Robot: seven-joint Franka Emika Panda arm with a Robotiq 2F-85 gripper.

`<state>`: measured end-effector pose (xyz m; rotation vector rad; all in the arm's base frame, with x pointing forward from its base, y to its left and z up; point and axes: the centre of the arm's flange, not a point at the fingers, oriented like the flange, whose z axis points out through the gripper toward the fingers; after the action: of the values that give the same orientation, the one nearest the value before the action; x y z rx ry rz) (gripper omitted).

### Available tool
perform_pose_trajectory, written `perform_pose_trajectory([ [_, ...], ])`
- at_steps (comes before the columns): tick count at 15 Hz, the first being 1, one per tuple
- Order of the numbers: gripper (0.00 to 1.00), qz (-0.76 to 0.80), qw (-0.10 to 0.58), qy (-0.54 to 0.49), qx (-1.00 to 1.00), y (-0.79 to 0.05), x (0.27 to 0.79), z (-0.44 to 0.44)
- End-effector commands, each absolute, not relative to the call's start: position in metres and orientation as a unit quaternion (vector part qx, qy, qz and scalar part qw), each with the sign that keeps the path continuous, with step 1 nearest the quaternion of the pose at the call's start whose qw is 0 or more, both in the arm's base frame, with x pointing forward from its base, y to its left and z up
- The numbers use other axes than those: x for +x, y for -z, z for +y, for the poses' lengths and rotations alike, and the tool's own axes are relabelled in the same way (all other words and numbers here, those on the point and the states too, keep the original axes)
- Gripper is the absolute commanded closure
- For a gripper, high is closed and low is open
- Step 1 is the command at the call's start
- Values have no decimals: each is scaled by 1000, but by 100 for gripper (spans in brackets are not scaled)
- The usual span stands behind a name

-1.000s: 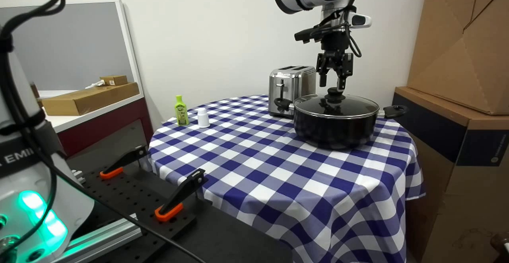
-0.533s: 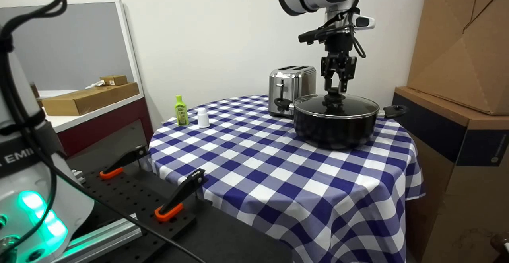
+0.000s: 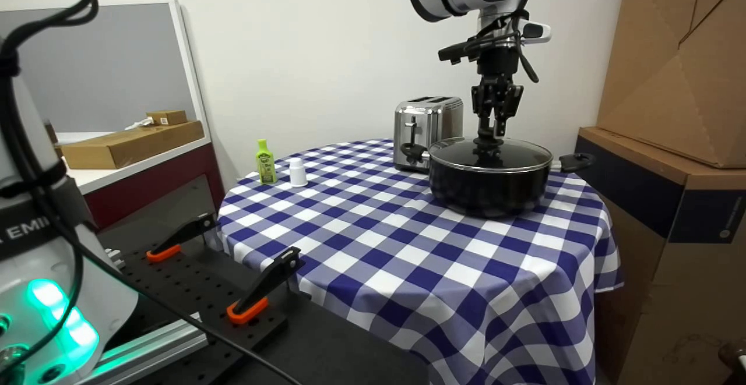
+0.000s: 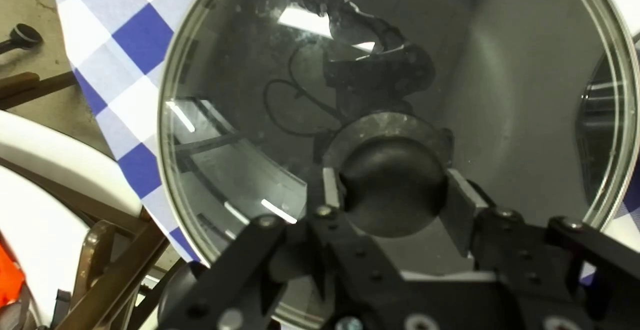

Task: Uncover the pot and put the lid on the table

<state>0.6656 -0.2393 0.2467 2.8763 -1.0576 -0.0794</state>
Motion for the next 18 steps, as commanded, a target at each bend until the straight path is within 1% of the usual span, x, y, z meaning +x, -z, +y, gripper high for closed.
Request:
perform_pose_trajectory([
  [1, 75, -317, 39, 31, 947, -276, 672, -227],
  [9, 75, -251, 26, 14, 968, -380, 655, -194],
  [11, 75, -230, 28, 14, 973, -395, 647, -179],
  [15, 75, -187, 37, 28, 981, -383, 631, -138],
  [18, 75, -141, 60, 60, 986, -347, 612, -90],
])
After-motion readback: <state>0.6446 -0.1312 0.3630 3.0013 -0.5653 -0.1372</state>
